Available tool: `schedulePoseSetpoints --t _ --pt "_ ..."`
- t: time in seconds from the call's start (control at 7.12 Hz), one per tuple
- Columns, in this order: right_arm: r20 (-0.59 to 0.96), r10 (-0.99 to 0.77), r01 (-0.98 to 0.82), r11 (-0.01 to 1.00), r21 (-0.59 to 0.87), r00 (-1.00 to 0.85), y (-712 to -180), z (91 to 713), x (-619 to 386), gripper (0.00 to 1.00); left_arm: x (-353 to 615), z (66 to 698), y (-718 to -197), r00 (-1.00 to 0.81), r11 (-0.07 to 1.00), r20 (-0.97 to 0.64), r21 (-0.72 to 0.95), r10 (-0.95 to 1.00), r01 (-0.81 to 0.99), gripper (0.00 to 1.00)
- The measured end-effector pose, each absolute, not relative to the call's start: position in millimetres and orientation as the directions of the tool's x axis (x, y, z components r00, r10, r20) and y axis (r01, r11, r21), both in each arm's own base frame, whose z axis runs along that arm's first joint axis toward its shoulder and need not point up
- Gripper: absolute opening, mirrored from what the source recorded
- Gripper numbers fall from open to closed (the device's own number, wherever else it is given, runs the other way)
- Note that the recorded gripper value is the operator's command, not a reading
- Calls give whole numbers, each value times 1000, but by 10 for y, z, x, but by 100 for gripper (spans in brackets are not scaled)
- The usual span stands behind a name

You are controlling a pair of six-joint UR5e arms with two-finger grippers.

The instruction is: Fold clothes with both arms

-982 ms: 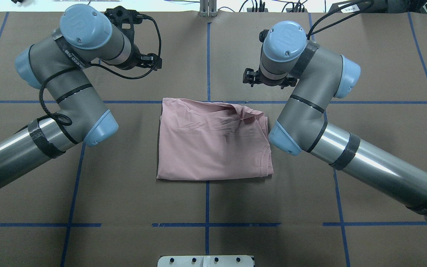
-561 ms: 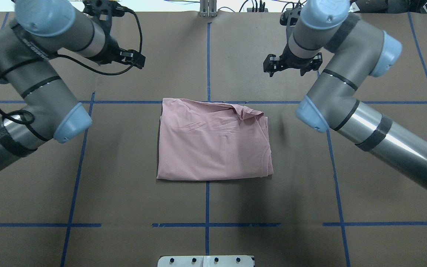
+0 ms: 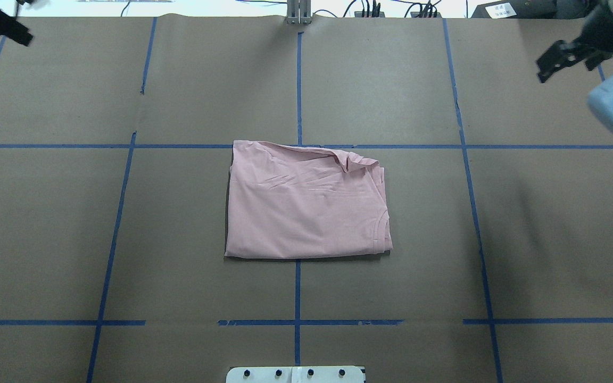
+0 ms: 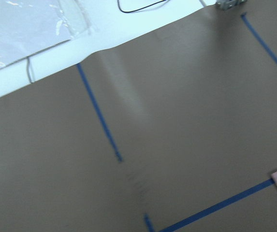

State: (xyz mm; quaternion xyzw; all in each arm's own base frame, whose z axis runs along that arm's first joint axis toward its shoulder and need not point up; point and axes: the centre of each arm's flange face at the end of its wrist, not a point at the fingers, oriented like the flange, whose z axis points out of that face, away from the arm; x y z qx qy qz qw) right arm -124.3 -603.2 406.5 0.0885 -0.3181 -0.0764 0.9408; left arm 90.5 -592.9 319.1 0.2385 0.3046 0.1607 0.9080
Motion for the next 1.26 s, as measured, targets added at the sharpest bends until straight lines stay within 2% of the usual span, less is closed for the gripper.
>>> schedulePoseSetpoints --t 0.28,0.56,0.98,1.26 --pt "560 -105 60 993 98 821 -5672 5052 -555 100 300 4030 -5725 759 896 -537 424 368 -135 100" --pt "618 -2 8 1000 -7 786 -5325 5655 -75 100 -86 4730 -5624 778 942 -567 324 271 -91 100" --pt "652 48 -28 999 -41 757 -4527 6451 451 100 -574 5681 -5071 739 963 -630 253 237 -92 100" --pt "652 49 -30 999 -40 757 -4159 6738 522 100 -704 6002 -4785 706 963 -661 240 253 -121 100"
